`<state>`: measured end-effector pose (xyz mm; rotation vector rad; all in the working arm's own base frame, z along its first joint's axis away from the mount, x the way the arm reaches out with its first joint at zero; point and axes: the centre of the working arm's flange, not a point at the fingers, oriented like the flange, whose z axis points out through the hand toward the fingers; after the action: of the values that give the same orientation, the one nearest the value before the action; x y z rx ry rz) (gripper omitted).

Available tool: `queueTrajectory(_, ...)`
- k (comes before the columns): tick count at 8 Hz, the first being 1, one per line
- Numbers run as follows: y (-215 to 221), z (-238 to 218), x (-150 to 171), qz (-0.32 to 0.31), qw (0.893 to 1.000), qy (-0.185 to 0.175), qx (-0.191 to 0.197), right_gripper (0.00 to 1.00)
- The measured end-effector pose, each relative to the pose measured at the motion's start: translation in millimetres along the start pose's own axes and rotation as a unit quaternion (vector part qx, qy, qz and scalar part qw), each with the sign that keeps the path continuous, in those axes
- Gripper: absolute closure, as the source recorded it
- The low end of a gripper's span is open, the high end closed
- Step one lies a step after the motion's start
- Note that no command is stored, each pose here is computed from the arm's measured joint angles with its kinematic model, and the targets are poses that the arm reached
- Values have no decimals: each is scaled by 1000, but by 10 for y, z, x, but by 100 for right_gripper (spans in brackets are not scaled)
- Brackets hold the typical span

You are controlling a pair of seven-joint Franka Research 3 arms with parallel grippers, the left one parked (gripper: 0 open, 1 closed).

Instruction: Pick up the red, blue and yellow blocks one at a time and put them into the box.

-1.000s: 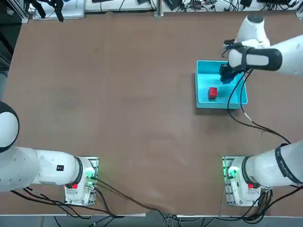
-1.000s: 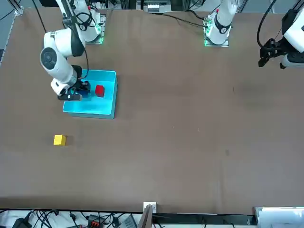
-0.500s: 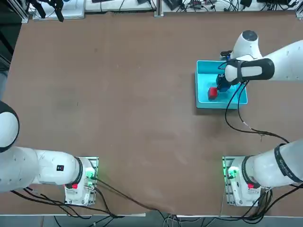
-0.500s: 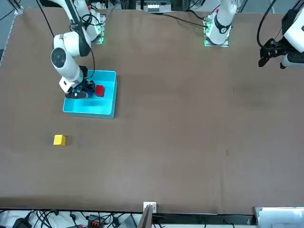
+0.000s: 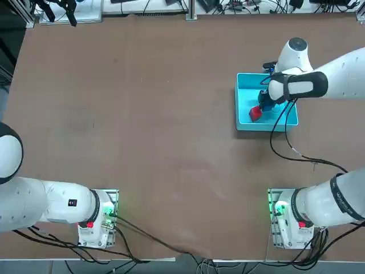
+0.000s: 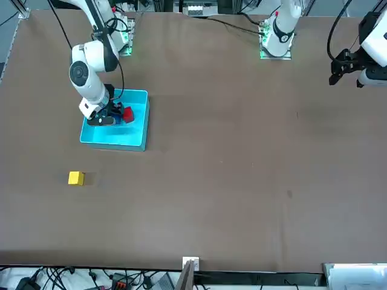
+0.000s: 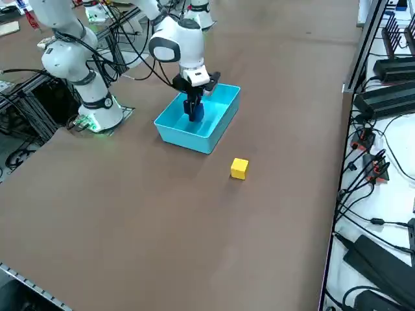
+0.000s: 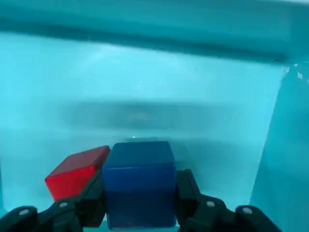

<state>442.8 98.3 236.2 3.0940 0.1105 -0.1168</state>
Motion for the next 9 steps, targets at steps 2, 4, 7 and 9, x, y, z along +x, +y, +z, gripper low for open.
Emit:
queueTrajectory(2, -31, -1, 0, -3, 1000, 1, 0, 30)
queueTrajectory(4, -73, 1, 7, -8, 1000, 1, 0, 28)
queueTrajectory(7, -134, -24, 54, -13, 1000, 6, 0, 0)
queueTrajectory(9, -147, -165, 173, -13, 1000, 23, 3, 0)
